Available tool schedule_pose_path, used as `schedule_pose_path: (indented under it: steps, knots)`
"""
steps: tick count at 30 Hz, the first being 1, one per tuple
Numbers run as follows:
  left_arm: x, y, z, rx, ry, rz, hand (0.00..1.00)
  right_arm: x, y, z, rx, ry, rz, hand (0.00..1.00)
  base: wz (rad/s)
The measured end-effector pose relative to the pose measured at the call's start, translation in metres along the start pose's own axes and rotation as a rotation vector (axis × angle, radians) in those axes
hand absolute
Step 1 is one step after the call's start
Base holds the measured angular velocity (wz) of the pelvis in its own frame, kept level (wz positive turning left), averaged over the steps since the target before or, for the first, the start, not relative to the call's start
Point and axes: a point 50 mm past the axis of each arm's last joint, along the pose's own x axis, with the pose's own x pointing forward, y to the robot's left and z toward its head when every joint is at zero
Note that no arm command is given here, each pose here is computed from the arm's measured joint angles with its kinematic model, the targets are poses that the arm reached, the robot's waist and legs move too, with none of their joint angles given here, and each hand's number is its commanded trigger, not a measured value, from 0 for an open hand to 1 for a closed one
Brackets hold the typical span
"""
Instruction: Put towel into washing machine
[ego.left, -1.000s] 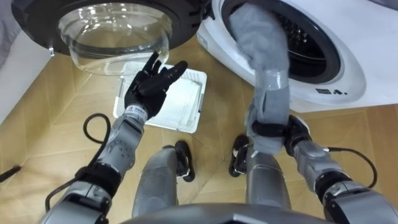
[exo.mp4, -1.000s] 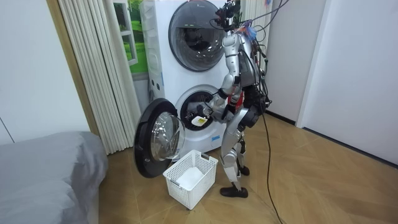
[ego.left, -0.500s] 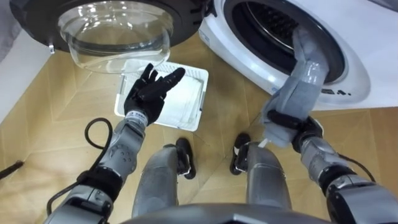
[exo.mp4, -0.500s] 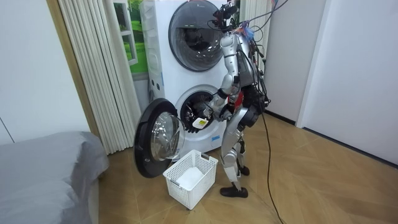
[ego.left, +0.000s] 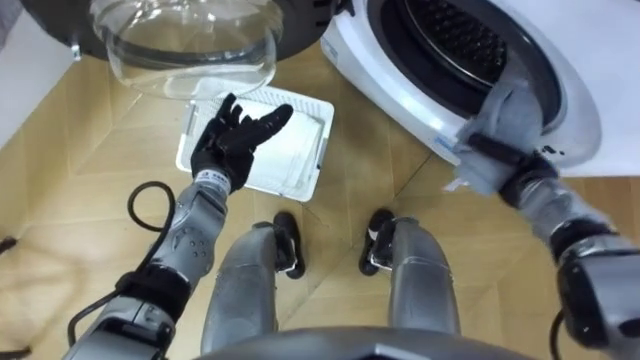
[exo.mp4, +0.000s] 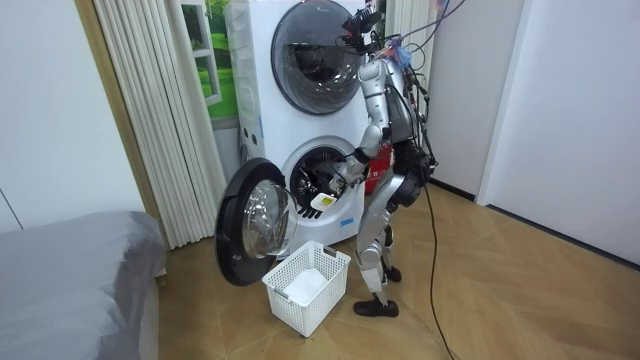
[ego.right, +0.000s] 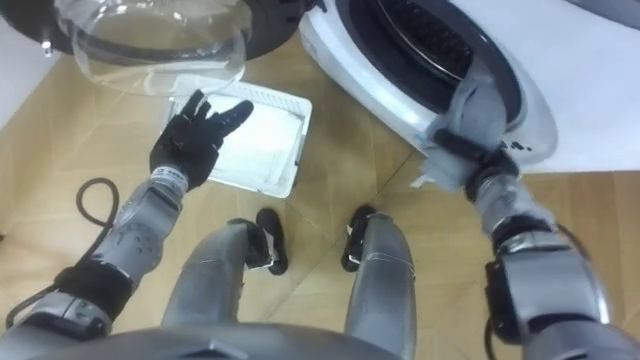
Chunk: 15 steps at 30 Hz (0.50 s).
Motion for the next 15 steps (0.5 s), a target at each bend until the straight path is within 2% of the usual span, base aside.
schedule_pose_path:
  steps: [8,9,10,11,15]
  knots:
    - [-0.007,0.008,0.001,0.051,-0.003,0.009,0.0,0.0,0.017,0.019,-0.008,0.033,0.052,1.0,-0.02]
    - [-0.008,0.009,0.001,0.052,-0.002,0.012,0.0,-0.001,0.021,0.022,-0.009,0.036,0.065,0.94,-0.11]
    - [-0.009,0.01,0.0,0.05,0.001,0.015,0.0,-0.001,0.024,0.025,-0.008,0.041,0.081,0.38,-0.1]
    - [-0.01,0.011,-0.001,0.049,0.002,0.018,0.0,-0.002,0.025,0.026,-0.01,0.043,0.089,0.0,-0.06]
    - [-0.01,0.012,0.003,0.051,-0.01,0.016,0.0,-0.004,0.038,0.032,-0.055,0.033,0.152,0.0,-0.05]
